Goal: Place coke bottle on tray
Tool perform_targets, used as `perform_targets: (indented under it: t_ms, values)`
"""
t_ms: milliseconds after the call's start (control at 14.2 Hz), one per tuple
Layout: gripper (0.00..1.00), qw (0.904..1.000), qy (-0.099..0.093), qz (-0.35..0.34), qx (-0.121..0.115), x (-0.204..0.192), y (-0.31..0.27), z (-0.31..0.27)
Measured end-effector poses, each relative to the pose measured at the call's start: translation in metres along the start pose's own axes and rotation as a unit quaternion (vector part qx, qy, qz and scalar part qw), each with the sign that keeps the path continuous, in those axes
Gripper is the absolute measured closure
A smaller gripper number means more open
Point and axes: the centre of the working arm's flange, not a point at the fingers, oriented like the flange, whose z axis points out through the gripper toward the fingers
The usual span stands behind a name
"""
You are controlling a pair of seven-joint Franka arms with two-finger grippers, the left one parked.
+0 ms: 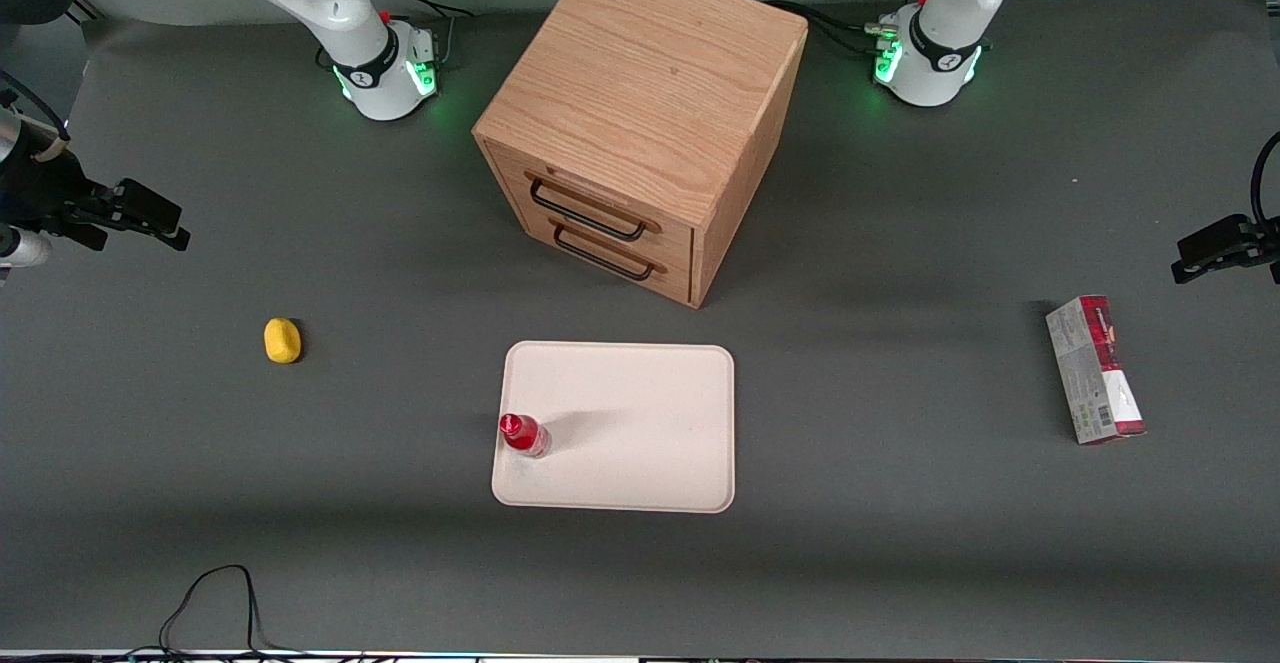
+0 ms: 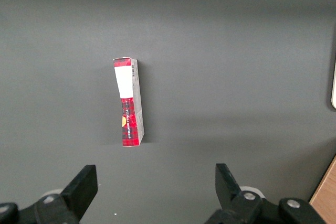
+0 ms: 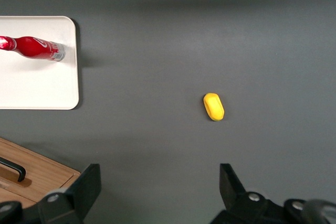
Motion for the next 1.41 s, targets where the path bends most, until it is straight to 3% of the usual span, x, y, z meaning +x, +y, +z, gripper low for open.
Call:
perform_targets:
  t_ms: [773, 1195, 1405]
  values:
    - [0.00, 1.0000, 0.000, -0.001, -0.004, 0.0025, 0.0004, -0.0007]
    - [0.00, 0.9997, -0.021, -0.008, -0.006, -0.0013, 0.0011, 0.0030]
    - [0.00, 0.9995, -0.022, -0.022, -0.006, -0.0012, 0.0011, 0.0036]
